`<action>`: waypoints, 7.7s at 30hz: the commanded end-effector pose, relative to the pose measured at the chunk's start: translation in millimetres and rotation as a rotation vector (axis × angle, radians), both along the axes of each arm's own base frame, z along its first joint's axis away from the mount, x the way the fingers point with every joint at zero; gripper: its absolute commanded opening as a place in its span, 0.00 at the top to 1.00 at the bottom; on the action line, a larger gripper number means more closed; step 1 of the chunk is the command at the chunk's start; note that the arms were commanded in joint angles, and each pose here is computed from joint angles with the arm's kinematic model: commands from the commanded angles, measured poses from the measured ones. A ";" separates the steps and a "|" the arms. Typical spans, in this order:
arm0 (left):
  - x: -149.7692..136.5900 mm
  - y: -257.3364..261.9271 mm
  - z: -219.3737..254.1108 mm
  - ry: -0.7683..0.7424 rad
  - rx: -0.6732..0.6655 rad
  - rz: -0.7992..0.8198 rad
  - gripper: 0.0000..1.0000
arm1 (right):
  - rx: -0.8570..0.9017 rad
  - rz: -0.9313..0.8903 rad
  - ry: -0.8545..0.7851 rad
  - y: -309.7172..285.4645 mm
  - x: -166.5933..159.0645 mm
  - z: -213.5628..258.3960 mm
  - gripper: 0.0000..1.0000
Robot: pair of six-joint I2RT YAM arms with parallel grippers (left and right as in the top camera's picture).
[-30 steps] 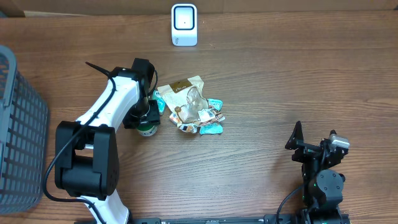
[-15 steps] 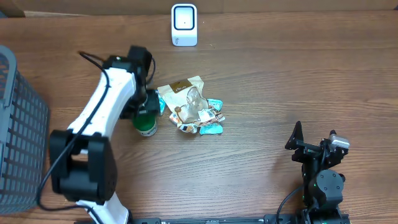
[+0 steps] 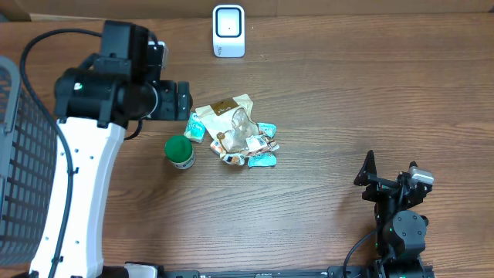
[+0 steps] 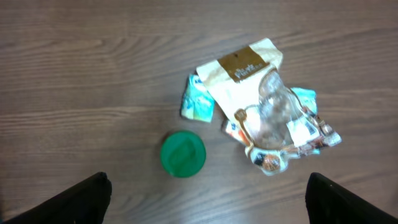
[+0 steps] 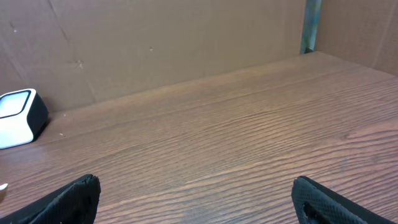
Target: Scan the item barcode
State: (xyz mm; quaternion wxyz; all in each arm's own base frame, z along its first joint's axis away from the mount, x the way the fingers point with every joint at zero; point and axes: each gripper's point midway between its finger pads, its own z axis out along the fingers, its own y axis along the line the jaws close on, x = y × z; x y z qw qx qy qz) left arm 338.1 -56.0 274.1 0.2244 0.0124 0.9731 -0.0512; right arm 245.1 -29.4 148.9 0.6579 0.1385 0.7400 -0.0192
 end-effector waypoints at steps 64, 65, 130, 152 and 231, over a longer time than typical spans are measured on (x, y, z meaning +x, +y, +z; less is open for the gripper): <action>-51.2 96.7 32.0 -0.010 -0.029 0.320 0.00 | 0.361 1.027 0.447 176.8 29.4 163.7 0.00; -51.2 96.7 32.0 -0.010 -0.029 0.320 0.00 | 0.383 1.025 0.499 179.6 36.4 160.8 0.00; -51.3 96.7 32.2 -0.010 -0.029 0.320 0.00 | 0.303 0.307 1.174 236.0 112.2 -86.7 0.35; -51.2 96.7 32.0 -0.010 -0.029 0.320 0.00 | 0.448 0.529 0.893 314.9 170.9 -21.1 0.36; -51.2 96.7 32.0 -0.010 -0.029 0.320 0.00 | 0.326 0.398 1.442 144.9 107.1 -130.3 0.60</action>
